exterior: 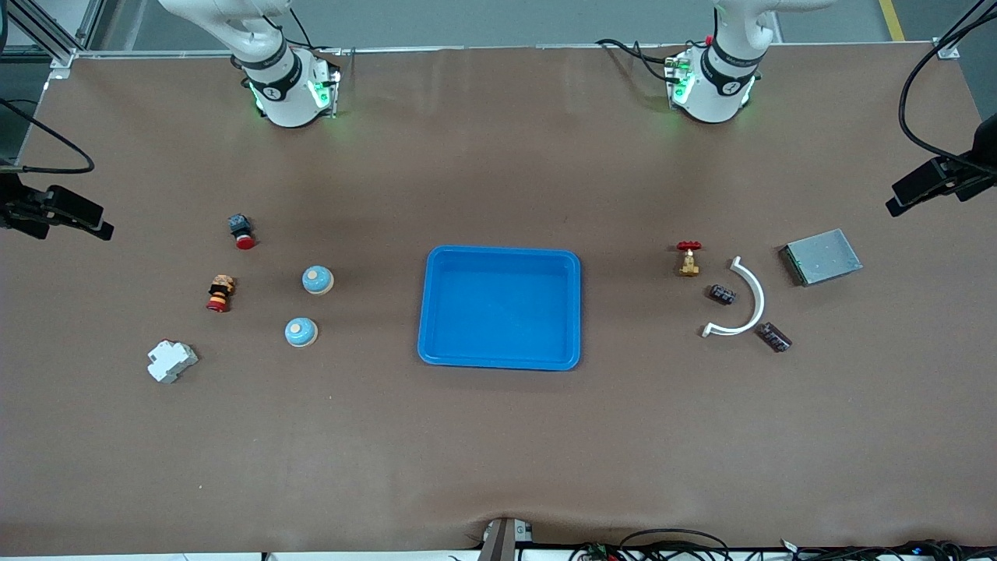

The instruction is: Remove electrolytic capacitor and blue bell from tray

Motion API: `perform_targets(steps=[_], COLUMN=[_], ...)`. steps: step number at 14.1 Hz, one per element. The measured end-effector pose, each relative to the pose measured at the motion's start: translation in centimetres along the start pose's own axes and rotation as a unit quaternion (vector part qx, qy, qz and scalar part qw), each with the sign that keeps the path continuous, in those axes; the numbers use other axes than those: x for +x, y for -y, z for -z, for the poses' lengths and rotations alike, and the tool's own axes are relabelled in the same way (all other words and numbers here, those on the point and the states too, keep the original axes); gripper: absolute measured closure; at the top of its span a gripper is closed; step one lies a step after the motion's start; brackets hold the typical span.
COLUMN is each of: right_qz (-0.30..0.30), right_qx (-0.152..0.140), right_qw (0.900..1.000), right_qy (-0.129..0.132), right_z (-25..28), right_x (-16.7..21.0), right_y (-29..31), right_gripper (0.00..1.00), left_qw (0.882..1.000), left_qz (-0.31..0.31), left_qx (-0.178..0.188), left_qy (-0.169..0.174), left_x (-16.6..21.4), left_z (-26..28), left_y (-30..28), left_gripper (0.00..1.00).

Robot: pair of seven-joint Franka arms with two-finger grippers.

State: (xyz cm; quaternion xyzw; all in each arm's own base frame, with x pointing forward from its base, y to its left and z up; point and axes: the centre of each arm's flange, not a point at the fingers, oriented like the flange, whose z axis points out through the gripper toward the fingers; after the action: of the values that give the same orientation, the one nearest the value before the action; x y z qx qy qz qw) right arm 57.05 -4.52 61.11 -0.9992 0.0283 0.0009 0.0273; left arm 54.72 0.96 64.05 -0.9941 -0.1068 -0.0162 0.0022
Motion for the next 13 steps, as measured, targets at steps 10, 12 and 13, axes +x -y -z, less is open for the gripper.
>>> perform_targets(steps=[10, 12, 13], right_qz=[0.010, 0.014, 0.014], right_qx=[-0.021, -0.023, -0.024], right_qw=[0.999, 0.999, 0.999], right_qy=[0.025, 0.025, 0.026], right_z=[0.3, 0.7, 0.8], right_x=[-1.2, -1.5, -1.7], right_y=[0.8, 1.2, 1.2], right_gripper=[0.00, 0.00, 0.00], left_qw=[1.000, 1.000, 1.000], left_qz=[-0.013, -0.019, -0.025], left_qx=[0.002, 0.002, 0.002], left_qy=[0.008, 0.009, 0.009], left_x=[-0.3, -0.5, -0.7], left_z=[-0.6, -0.7, -0.7], left_y=[-1.4, -2.1, -2.7], left_gripper=[0.00, 0.00, 0.00])
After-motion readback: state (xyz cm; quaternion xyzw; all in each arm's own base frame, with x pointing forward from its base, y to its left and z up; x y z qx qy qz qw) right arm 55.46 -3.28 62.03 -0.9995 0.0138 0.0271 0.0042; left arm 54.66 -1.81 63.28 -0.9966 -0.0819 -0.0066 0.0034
